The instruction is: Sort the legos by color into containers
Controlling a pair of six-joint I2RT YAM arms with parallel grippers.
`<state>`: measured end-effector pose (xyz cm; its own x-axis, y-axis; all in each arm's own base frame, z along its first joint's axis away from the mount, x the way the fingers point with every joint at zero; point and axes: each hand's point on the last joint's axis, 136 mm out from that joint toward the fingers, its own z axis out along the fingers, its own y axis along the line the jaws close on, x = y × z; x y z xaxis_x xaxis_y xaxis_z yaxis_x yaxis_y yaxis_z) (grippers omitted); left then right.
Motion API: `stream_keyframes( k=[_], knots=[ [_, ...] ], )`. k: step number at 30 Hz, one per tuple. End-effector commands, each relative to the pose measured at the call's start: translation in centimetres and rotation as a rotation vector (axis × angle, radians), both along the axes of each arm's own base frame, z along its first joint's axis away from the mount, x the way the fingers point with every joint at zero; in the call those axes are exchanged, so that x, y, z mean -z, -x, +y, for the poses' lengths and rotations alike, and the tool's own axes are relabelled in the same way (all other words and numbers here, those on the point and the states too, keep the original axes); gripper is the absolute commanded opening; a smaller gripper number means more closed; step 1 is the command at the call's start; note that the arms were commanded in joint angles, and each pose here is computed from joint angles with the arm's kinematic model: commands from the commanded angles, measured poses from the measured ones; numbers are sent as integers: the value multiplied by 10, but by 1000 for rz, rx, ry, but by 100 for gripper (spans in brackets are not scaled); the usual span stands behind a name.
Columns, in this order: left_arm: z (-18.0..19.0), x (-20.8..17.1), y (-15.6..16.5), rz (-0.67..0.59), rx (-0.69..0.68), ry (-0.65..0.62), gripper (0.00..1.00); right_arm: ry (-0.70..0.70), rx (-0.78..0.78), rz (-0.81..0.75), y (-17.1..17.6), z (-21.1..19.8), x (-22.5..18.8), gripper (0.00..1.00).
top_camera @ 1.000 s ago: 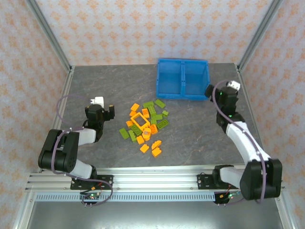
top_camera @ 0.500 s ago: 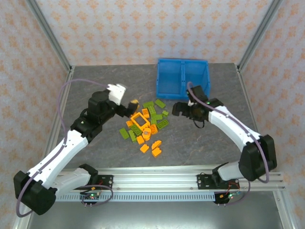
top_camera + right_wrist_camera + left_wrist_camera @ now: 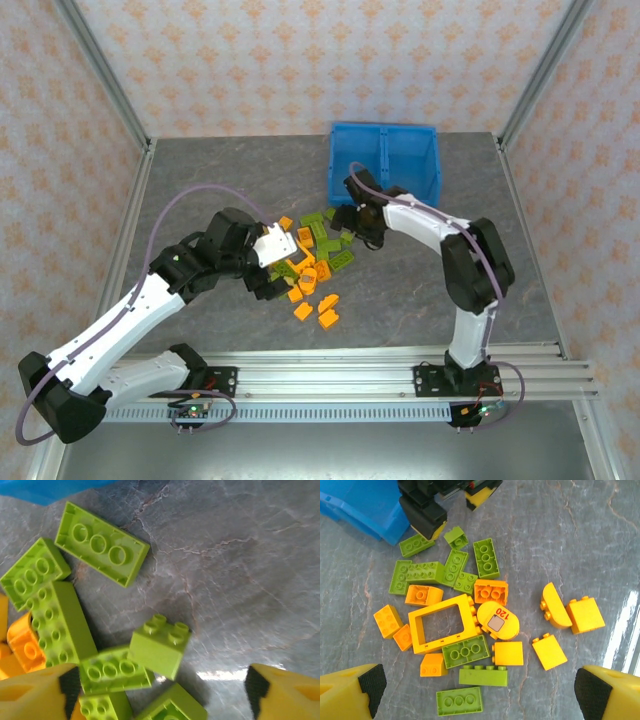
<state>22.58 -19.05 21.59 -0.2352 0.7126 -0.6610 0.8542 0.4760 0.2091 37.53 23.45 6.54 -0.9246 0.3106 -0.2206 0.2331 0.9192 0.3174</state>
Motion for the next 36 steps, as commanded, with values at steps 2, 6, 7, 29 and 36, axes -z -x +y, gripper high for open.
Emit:
stream_keyframes(
  k=[2,6,7,29,36],
  knots=[
    [10,7,6,-49,21,-52,100,44,49,30,-5,2,20,76],
    [13,7,4,-112,-6,-13,100,97,47,53,-1,0,33,67],
    [13,7,3,-120,-9,-11,100,105,50,54,0,-1,35,63],
    [3,-14,5,-178,8,103,100,166,6,-323,-1,-48,-113,24],
    [2,-49,5,-283,-28,250,100,273,91,-475,-43,-112,-181,25]
  ],
)
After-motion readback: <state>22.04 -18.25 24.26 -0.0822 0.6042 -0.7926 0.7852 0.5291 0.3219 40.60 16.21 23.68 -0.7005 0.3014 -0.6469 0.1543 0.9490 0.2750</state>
